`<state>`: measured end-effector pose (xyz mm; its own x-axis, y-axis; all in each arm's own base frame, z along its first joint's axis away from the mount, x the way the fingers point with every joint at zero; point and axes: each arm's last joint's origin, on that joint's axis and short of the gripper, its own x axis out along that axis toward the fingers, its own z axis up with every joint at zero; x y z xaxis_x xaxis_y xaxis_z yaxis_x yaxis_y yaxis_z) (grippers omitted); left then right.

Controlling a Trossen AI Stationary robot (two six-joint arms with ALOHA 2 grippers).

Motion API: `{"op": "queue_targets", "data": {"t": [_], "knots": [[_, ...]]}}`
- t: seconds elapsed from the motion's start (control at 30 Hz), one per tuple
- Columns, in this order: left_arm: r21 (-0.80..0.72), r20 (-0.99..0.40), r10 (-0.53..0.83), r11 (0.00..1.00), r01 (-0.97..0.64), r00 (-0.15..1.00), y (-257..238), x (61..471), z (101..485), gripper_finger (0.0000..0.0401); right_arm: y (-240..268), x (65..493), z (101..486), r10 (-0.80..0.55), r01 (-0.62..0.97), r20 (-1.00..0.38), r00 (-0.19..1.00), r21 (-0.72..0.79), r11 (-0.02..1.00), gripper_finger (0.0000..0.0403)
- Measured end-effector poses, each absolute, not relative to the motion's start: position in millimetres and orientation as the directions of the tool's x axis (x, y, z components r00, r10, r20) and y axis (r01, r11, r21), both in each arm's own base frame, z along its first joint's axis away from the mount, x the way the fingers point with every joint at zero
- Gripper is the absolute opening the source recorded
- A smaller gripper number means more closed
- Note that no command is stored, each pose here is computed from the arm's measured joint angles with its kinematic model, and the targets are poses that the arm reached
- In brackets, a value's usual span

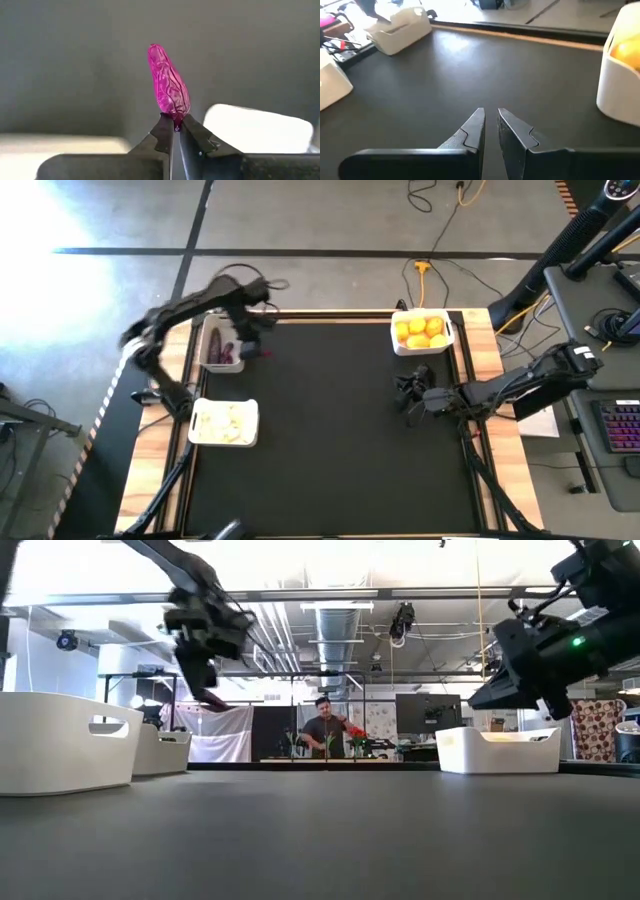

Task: Sort produce into baskets
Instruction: Put the violet eggplant into the gray bin

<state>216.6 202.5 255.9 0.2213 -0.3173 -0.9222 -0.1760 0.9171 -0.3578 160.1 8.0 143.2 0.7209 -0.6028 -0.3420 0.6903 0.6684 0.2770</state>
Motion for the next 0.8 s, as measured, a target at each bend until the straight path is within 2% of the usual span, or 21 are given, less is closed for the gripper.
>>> {"op": "queue_targets", "data": {"t": [0.1, 0.2, 0.27, 0.53, 0.67, 0.8], "knots": [[-0.143, -0.976, -0.084, 0.941, -0.306, 0.199, 190, 192, 268, 0.0002, 9, 164, 137, -0.605, 0.702, -0.361, 0.71, 0.288, 0.652, 0.0043], [0.067, -0.983, 0.134, 0.902, -0.427, 0.127, 176, 169, 276, 0.0002, 10, 169, 131, -0.605, 0.704, -0.365, 0.708, 0.296, 0.645, 0.0043], [0.155, -0.972, 0.219, 0.867, -0.474, 0.084, 164, 155, 279, 0.0002, 10, 173, 128, -0.605, 0.704, -0.364, 0.708, 0.298, 0.644, 0.0043], [0.305, -0.922, 0.386, 0.778, -0.549, 0.035, 142, 128, 253, 0.001, 16, 206, 131, -0.605, 0.69, -0.361, 0.71, 0.184, 0.7, 0.0043], [0.293, -0.915, 0.4, 0.741, -0.604, 0.047, 140, 126, 232, 0.003, 21, 232, 139, -0.602, 0.665, -0.353, 0.716, 0.082, 0.743, 0.0043], [0.297, -0.935, 0.354, 0.729, -0.617, -0.032, 137, 121, 206, 0.0047, 27, 263, 149, -0.579, 0.611, -0.345, 0.739, -0.017, 0.791, 0.0043]]}}
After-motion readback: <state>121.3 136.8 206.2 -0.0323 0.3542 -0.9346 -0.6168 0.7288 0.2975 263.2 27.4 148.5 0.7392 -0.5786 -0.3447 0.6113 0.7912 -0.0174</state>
